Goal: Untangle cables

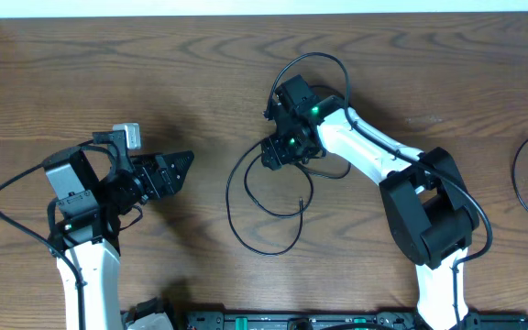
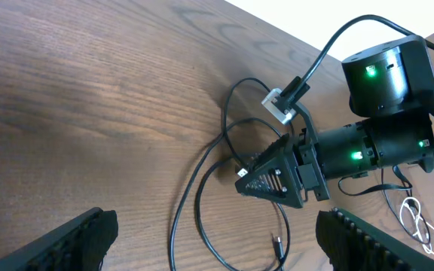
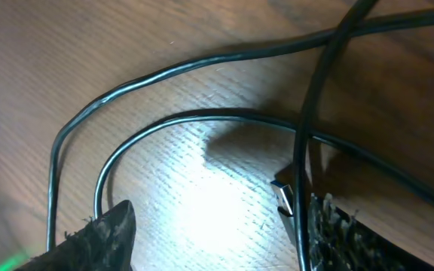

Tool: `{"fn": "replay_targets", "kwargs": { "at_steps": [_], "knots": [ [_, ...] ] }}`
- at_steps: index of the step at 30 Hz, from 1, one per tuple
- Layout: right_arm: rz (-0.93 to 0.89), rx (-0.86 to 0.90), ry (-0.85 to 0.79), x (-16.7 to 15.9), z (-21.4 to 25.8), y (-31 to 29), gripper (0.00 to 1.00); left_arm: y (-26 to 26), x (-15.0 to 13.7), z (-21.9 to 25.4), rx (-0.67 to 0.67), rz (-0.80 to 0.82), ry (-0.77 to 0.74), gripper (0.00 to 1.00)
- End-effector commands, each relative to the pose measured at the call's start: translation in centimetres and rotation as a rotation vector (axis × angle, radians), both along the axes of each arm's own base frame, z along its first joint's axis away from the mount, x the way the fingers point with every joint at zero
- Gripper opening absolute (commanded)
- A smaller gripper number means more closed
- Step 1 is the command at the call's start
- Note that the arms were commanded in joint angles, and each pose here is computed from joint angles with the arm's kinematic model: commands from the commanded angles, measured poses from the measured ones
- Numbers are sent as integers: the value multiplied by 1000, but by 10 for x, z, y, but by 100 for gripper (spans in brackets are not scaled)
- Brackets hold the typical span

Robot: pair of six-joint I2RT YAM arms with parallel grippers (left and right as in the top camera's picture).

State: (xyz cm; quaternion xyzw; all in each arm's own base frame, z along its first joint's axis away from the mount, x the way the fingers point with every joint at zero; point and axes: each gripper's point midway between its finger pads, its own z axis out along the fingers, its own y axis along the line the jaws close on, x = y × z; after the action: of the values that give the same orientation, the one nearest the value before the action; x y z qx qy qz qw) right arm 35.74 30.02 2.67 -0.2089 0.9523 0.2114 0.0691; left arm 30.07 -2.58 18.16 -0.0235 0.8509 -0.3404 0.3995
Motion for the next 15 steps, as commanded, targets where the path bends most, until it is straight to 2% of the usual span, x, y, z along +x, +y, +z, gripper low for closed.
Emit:
{"fn": "replay_targets", "kwargs": {
  "at_steps": [1,12,15],
  "knots": [
    [40,1,24,-8,-9,0,69,-1,-2,1,-9,-13,-6,90],
    [66,-23,79,-18,-41,4,69,-1,-2,1,-11,-12,-5,89],
    [111,32,70,-21,-37,18,69,-1,-2,1,-10,-11,-5,89]
  ]
}}
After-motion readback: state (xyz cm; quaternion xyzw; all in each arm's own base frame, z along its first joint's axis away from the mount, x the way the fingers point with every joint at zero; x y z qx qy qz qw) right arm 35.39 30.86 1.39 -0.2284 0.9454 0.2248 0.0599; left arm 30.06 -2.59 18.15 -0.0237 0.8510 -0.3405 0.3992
